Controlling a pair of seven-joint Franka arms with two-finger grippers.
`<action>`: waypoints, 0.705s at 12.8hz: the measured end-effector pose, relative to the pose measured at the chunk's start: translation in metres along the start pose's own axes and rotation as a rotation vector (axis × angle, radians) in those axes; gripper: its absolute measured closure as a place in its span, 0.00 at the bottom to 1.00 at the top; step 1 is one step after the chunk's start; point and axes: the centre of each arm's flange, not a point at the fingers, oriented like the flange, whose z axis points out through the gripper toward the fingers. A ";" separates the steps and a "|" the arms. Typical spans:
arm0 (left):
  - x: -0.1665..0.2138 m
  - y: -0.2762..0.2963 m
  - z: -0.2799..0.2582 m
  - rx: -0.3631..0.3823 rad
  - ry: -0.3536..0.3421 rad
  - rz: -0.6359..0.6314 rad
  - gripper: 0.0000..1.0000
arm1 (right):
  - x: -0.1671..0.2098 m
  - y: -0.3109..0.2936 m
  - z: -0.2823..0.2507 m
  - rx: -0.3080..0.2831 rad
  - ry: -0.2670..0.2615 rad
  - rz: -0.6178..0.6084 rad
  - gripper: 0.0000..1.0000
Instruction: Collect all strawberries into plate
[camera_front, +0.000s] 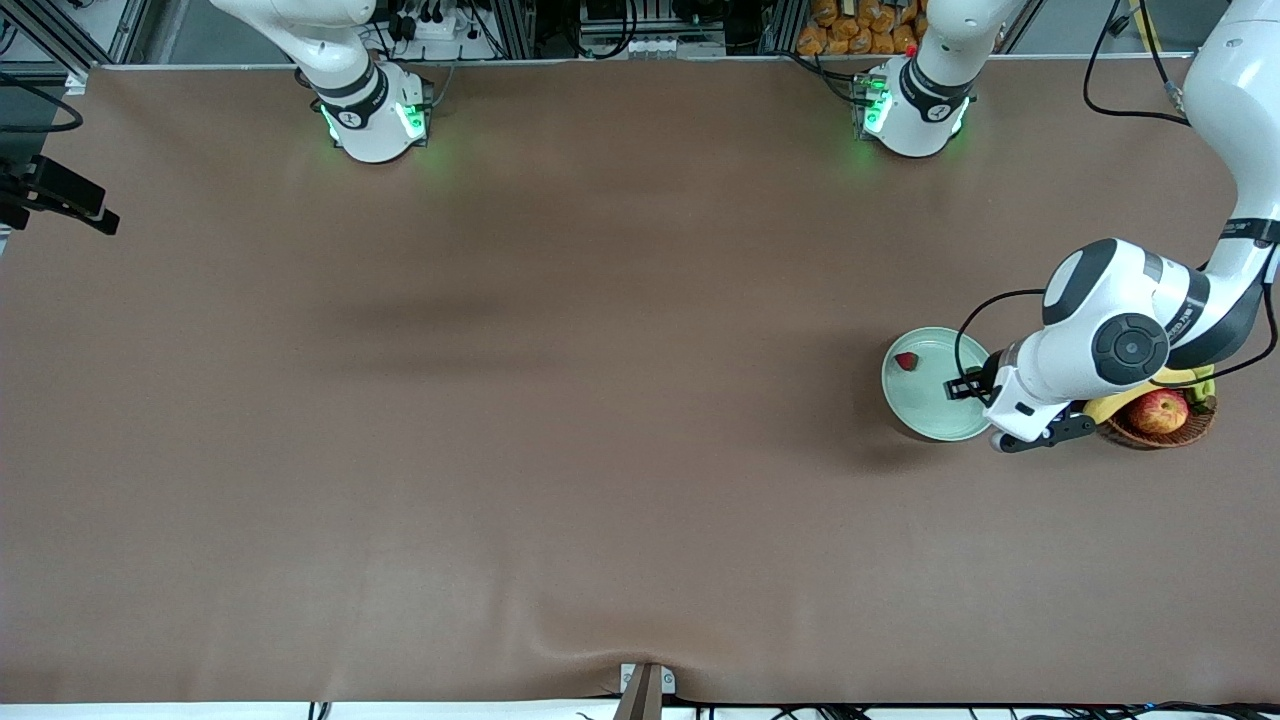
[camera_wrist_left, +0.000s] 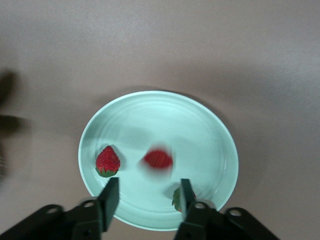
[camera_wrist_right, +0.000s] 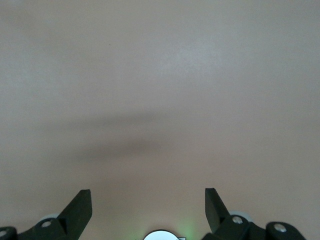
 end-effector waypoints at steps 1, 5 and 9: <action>0.002 0.001 -0.006 -0.006 0.012 -0.002 0.25 | 0.000 0.000 0.000 0.000 0.000 0.000 0.00; 0.005 0.016 -0.071 -0.016 0.080 0.005 0.00 | 0.000 0.000 0.000 0.000 0.000 0.000 0.00; -0.004 0.025 -0.162 -0.004 0.112 0.003 0.00 | 0.000 0.000 0.000 0.000 0.000 0.000 0.00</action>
